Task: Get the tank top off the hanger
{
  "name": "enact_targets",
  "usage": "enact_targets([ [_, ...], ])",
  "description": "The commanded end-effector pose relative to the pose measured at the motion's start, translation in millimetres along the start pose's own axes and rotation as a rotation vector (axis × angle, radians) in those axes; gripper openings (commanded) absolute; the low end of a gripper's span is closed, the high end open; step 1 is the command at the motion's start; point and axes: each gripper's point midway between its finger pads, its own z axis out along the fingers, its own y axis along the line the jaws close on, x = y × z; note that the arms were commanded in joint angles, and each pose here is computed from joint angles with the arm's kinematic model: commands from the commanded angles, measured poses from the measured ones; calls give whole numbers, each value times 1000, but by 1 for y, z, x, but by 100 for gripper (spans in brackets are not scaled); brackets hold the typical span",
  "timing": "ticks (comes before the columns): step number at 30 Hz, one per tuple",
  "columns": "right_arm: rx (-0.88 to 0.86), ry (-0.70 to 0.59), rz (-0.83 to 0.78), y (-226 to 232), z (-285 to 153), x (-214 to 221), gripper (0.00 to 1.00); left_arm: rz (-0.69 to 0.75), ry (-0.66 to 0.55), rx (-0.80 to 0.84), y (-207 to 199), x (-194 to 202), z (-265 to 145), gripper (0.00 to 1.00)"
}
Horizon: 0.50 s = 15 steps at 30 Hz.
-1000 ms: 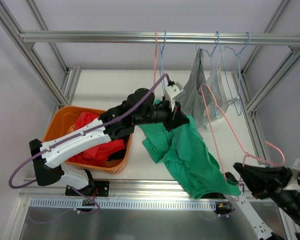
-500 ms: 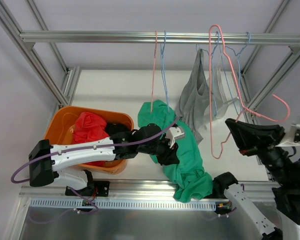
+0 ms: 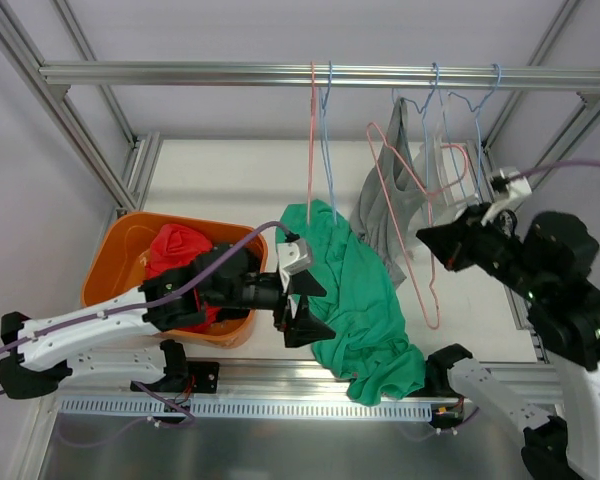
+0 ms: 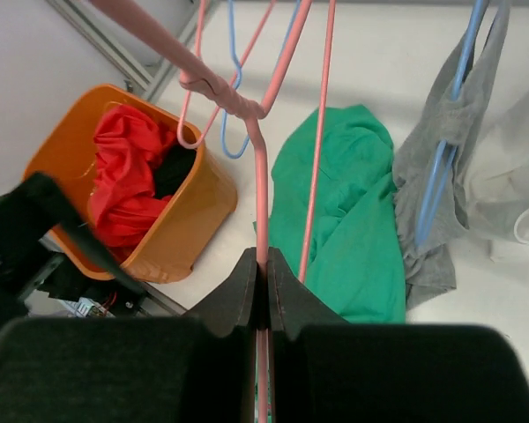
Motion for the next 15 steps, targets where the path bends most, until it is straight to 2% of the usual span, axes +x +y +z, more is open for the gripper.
enact_targets([
  [1,38,-47,-26,-3,21,-36,0,84,-42,109,-26,-13,-27,99],
  [3,75,-4,-34,-9,51,-45,0,106,-66,98,-26,-15,-37,99],
  [5,96,-33,-50,-6,61,-68,0,111,-69,86,-24,-14,-41,99],
  [6,126,4,-52,-11,85,-68,0,108,-65,75,-22,-11,-41,99],
  [7,127,-23,-56,-7,88,-82,0,105,-63,70,-21,-10,-41,99],
  [15,218,-28,-103,-9,160,-114,0,79,-50,16,-10,-5,-36,99],
])
